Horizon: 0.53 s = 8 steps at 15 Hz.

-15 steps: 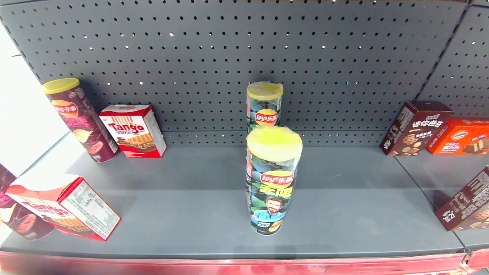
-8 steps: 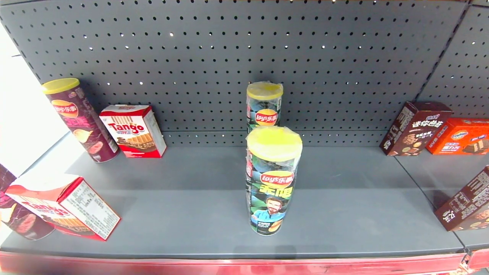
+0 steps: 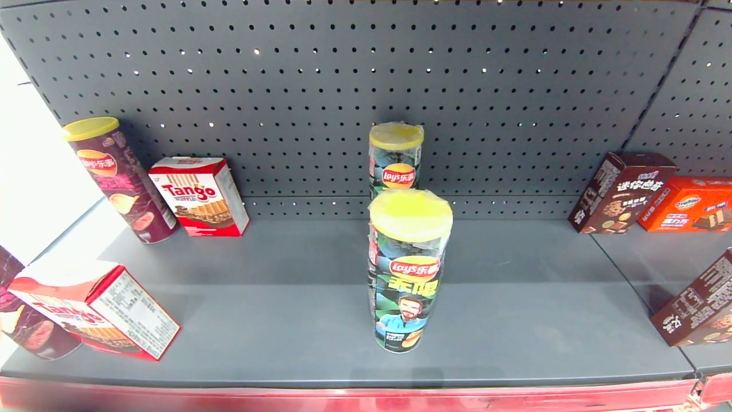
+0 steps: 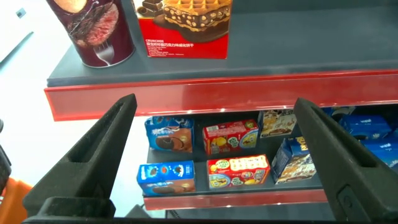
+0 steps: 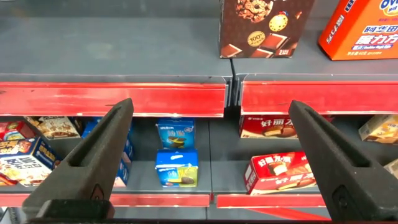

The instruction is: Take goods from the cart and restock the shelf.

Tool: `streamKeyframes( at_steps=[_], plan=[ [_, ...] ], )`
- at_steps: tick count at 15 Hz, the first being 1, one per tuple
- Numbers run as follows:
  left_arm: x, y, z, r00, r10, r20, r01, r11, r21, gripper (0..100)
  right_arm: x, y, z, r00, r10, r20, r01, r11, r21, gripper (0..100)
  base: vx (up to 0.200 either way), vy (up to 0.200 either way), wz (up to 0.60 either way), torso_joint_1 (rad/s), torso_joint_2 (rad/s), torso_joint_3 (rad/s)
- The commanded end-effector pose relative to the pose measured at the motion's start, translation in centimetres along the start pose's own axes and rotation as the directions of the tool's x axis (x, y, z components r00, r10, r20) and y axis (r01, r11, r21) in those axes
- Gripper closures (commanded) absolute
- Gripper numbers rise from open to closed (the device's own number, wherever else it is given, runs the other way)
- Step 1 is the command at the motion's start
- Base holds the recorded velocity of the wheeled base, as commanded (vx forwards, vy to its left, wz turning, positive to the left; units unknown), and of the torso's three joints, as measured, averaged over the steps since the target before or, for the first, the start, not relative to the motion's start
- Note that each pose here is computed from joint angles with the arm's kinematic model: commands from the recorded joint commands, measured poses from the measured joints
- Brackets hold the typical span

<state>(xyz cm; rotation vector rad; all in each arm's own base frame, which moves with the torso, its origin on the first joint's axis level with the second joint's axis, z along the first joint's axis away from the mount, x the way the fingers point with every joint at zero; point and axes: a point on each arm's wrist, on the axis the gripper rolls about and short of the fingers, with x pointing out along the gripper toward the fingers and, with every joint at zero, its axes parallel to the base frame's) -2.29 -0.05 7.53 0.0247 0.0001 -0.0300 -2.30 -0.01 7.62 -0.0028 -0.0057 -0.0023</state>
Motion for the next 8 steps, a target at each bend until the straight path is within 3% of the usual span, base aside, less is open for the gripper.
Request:
streamKeyframes(
  at_steps=[1,8],
  plan=[
    [0.01,0.0,0.0,1.0,-0.001,-0.001,0.001,1.0,0.0,0,0.01,0.0,0.0,1.0,0.001,-0.001,-0.001,1.0,0.0,0,0.0,0.0,0.0,0.0,0.0,0.0],
    [0.01,0.0,0.0,1.0,0.001,-0.001,-0.001,1.0,0.0,0,0.01,0.0,0.0,1.0,0.001,-0.001,-0.001,1.0,0.0,0,0.0,0.0,0.0,0.0,0.0,0.0]
  ],
)
